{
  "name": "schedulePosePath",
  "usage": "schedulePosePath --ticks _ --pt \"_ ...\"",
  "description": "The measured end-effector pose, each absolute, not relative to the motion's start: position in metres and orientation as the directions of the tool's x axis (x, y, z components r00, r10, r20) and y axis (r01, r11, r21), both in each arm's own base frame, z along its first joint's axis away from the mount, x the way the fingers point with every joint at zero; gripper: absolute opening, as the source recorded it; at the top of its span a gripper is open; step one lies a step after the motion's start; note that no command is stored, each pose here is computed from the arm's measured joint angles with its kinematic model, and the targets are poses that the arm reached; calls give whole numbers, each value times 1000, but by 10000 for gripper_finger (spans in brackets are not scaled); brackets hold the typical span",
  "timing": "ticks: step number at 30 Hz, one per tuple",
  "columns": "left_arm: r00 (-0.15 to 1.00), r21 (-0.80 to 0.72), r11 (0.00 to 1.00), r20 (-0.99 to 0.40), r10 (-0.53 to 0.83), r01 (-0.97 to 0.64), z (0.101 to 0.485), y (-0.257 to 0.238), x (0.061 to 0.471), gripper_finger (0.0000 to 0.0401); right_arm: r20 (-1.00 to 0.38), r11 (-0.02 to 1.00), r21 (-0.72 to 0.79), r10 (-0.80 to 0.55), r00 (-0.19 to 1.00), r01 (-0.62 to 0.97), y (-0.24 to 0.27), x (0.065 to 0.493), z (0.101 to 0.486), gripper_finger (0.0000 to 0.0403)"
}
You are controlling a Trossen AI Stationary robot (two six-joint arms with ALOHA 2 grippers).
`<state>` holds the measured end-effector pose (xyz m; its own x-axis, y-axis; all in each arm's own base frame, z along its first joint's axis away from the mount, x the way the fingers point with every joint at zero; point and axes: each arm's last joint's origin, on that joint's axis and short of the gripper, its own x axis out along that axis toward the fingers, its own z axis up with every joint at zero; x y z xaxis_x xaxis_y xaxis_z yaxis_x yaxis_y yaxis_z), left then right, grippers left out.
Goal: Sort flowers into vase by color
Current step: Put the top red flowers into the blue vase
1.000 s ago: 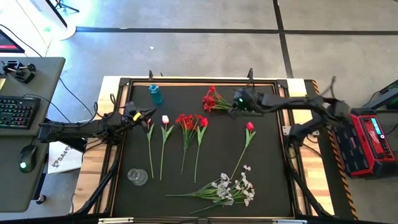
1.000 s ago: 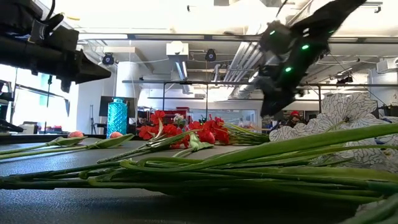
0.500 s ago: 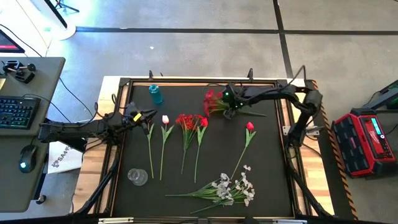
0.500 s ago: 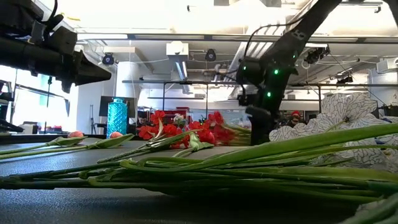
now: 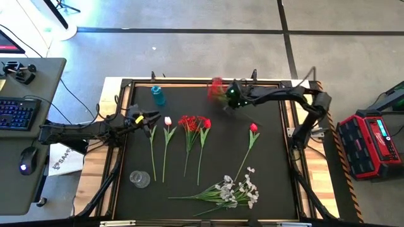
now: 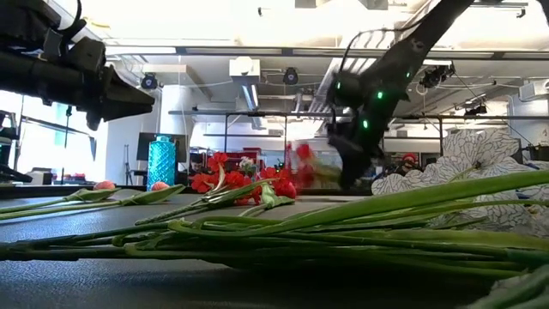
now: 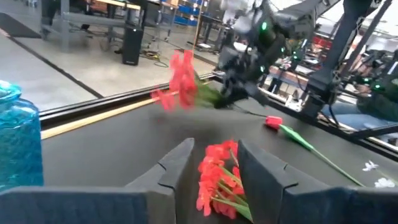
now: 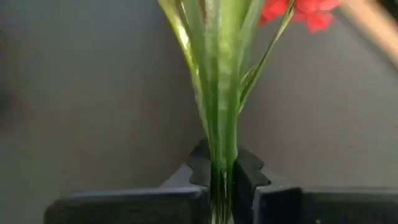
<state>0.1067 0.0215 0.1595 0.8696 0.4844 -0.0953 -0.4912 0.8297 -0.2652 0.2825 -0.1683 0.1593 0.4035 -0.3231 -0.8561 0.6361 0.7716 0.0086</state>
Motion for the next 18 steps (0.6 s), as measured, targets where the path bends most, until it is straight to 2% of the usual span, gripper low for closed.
schedulePosePath --ticks 4,9,13,18 --pt "876 -271 835 -85 475 -479 161 21 108 123 -776 758 55 -377 506 649 -167 284 186 11" --pt "896 -273 856 -62 441 -440 163 20 110 146 -575 810 120 -415 705 574 -156 294 227 7" --pt "937 -253 907 10 349 -335 171 18 113 176 -345 894 159 -348 872 420 -140 312 252 3" --pt "949 -242 928 69 308 -283 176 17 119 211 -113 957 151 -234 966 249 -116 333 267 2"
